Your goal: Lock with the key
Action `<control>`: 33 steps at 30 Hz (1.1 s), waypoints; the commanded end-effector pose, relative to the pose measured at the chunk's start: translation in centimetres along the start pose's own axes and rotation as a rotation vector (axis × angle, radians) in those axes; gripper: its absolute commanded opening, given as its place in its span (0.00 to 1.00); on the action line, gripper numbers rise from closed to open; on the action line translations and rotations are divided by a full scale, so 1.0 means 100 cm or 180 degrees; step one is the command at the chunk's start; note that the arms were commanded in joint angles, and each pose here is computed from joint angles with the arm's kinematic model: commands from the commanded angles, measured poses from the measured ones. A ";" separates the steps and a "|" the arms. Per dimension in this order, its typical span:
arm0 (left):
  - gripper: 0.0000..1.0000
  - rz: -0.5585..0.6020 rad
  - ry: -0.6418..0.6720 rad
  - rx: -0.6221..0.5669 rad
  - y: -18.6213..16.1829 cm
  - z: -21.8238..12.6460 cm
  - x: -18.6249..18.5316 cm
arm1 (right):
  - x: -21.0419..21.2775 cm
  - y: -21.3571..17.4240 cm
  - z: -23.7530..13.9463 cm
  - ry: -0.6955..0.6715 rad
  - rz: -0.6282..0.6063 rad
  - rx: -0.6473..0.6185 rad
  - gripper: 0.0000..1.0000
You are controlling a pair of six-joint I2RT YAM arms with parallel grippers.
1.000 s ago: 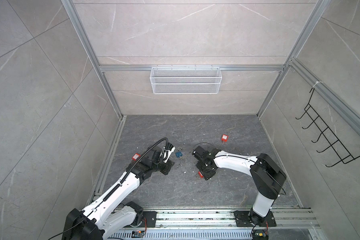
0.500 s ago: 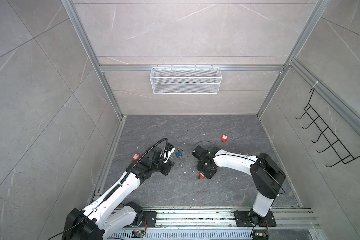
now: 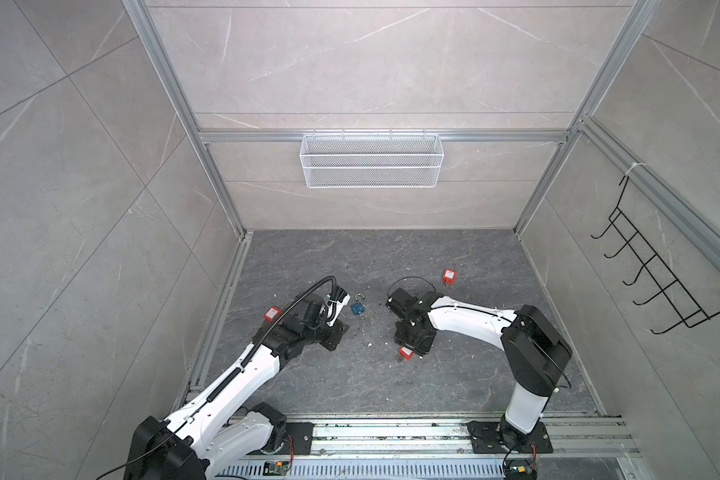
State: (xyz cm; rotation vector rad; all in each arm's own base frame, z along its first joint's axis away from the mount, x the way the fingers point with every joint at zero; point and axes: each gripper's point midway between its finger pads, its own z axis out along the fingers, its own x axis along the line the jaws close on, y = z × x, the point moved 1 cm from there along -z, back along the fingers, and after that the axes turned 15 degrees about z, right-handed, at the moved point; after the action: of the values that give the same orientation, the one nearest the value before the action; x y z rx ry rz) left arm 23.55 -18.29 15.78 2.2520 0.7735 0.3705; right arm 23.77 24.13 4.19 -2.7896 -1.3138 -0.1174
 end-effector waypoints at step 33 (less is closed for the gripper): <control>0.30 -0.0100 -0.0142 -0.0095 0.008 0.003 -0.007 | -0.008 0.001 -0.017 -0.0085 -0.1032 -0.0005 0.60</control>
State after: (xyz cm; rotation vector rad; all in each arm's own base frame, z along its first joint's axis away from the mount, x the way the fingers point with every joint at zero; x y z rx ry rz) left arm 23.40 -18.71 15.16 2.2547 0.7920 0.3178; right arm 22.83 23.26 4.44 -2.4758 -1.8745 -0.0326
